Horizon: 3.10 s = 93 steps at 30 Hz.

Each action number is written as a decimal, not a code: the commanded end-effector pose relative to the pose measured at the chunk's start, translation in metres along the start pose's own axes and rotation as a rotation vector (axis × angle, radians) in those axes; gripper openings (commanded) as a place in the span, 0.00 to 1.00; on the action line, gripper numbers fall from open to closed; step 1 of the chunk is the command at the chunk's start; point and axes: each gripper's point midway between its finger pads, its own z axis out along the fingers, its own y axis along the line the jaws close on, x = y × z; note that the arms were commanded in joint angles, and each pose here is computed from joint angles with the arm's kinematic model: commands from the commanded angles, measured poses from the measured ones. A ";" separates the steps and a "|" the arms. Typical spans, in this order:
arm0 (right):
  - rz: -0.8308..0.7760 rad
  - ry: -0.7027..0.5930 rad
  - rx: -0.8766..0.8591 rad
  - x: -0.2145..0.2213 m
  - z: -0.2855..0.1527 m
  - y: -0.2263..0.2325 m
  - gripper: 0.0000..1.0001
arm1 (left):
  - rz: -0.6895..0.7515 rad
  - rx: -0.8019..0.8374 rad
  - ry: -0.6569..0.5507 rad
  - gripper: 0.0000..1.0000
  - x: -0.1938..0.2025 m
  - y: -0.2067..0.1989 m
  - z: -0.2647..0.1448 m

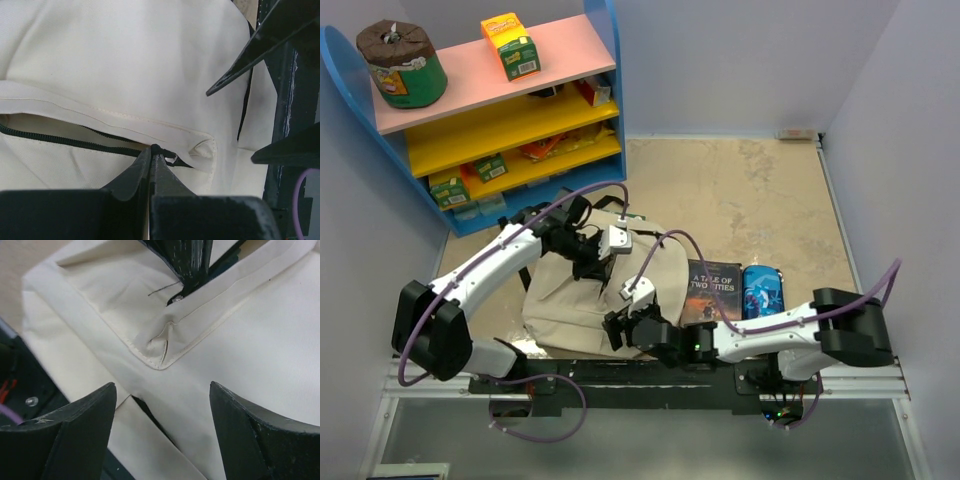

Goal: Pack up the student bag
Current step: Zip the student bag at the center of the board, then adjust the student bag at the center of the board.

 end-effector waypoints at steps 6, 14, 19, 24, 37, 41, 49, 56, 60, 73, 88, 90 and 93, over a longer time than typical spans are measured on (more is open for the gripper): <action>-0.002 -0.050 0.160 -0.010 0.031 0.005 0.78 | 0.034 0.007 -0.088 0.00 -0.018 -0.014 -0.008; -0.003 -0.081 0.188 -0.017 0.047 -0.006 0.76 | 0.039 0.021 -0.080 0.00 -0.012 -0.020 -0.007; 0.016 -0.087 0.102 -0.017 0.054 0.009 0.68 | 0.040 0.008 -0.093 0.00 -0.018 -0.018 -0.010; 0.036 -0.069 0.076 -0.007 0.053 0.008 0.34 | 0.040 0.001 -0.078 0.00 -0.013 -0.018 -0.009; 0.068 -0.008 0.050 0.019 0.030 -0.011 0.00 | 0.039 -0.057 -0.005 0.00 0.009 -0.003 -0.001; 0.056 0.003 0.029 0.021 0.027 -0.007 0.00 | 0.040 -0.101 0.014 0.00 0.012 0.010 0.003; 0.008 0.022 -0.003 0.030 0.021 0.006 0.00 | -0.014 -0.491 -0.013 0.00 -0.012 0.100 -0.013; 0.007 0.040 -0.013 0.042 0.018 0.011 0.00 | -0.190 -0.777 -0.040 0.00 -0.011 0.177 -0.057; 0.003 0.043 -0.031 0.046 0.016 0.014 0.00 | -0.198 -0.832 -0.037 0.00 -0.006 0.194 -0.059; 0.027 -0.111 0.003 -0.042 0.002 0.010 0.39 | -0.243 -0.701 -0.043 0.24 -0.011 0.198 -0.032; -0.021 0.060 0.341 -0.081 0.095 -0.190 0.99 | -0.417 -0.754 0.085 0.96 0.089 0.125 -0.106; -0.005 0.110 0.371 -0.063 0.106 -0.211 0.99 | -0.440 -0.752 0.122 0.96 0.110 0.123 -0.107; 0.009 0.137 0.392 -0.051 0.111 -0.232 0.99 | -0.481 -0.711 0.200 0.95 0.146 0.114 -0.100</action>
